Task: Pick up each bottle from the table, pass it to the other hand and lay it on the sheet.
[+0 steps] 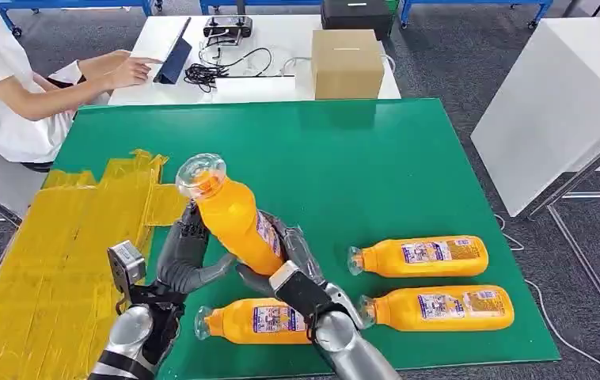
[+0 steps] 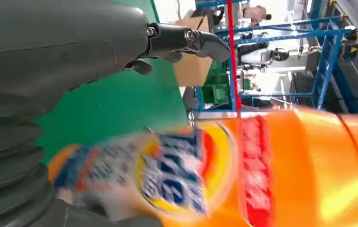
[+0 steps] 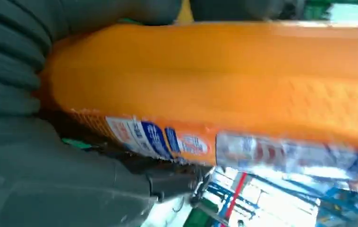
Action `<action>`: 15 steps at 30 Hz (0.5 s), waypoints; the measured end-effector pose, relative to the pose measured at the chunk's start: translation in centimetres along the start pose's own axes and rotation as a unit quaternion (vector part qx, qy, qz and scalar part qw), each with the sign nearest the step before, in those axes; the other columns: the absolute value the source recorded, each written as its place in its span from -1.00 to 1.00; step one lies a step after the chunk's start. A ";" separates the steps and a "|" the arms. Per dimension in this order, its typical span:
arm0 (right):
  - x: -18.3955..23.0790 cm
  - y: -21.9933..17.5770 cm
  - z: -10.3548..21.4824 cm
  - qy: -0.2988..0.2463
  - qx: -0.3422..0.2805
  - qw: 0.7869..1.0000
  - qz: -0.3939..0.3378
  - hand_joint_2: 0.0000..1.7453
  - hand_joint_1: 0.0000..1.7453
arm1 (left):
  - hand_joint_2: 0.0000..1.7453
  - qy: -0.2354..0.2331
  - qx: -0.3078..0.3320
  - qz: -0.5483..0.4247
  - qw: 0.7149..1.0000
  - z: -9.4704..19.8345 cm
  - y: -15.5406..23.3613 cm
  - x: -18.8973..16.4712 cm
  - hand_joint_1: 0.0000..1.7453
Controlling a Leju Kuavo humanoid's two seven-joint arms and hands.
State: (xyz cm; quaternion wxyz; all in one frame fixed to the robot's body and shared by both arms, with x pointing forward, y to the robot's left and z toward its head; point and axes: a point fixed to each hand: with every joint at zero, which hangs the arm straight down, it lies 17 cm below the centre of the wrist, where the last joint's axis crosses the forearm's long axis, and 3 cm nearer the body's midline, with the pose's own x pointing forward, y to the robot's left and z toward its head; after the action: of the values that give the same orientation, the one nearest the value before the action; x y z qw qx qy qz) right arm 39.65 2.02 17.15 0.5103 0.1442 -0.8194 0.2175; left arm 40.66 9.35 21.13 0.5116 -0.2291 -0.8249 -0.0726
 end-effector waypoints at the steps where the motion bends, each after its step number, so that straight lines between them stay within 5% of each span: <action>1: -0.5 0.5 -0.1 0.007 0.007 1.000 0.006 1.00 1.00 | 1.00 -0.003 -0.006 0.001 1.000 -0.1 -0.4 0.2 -1.00; 15: -2.3 2.7 -1.4 0.030 0.037 0.998 0.033 1.00 1.00 | 1.00 -0.027 -0.034 0.006 0.999 -0.5 -2.5 1.7 -1.00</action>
State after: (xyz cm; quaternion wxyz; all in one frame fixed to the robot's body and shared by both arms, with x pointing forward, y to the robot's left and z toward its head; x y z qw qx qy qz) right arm 40.51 5.07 15.12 0.5217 0.1291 -0.7993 0.2689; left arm 39.24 7.49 23.15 0.4815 -0.2527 -0.8342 -0.0912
